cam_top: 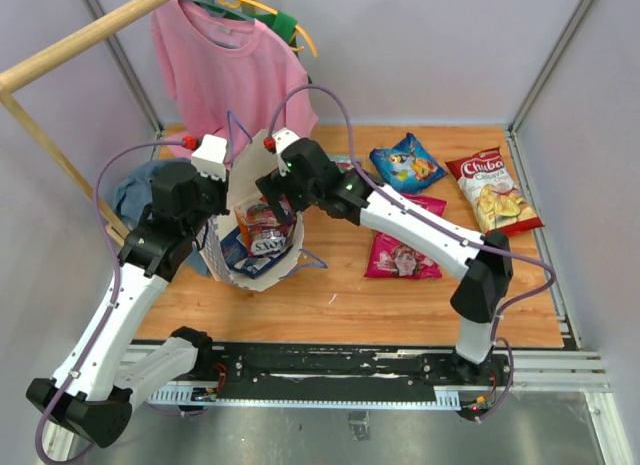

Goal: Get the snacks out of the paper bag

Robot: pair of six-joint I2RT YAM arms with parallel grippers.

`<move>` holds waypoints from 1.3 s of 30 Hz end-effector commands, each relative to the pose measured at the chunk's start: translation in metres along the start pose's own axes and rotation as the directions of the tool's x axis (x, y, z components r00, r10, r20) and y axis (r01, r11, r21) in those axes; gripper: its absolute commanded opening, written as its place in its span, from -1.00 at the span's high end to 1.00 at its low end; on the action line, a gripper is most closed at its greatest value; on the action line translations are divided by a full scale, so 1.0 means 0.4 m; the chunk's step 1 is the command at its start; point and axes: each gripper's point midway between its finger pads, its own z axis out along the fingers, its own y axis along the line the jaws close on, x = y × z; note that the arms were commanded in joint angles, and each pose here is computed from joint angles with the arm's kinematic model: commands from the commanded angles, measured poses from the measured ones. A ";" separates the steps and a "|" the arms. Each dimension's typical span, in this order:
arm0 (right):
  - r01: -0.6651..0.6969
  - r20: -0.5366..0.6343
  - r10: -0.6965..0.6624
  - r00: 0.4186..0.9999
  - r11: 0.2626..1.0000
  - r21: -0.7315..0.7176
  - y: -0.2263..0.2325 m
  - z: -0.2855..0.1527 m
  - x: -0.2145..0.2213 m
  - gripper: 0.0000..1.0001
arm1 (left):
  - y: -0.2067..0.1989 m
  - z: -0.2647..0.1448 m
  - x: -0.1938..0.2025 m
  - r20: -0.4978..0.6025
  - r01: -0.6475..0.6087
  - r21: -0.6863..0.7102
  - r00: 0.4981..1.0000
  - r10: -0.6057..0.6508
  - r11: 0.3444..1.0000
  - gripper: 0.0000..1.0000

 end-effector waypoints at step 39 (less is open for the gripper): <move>-0.126 -0.073 0.147 0.986 0.964 0.236 -0.083 0.028 0.296 0.99 | -0.126 -0.023 0.136 -0.172 -0.041 0.171 0.983 0.071 0.984 -0.30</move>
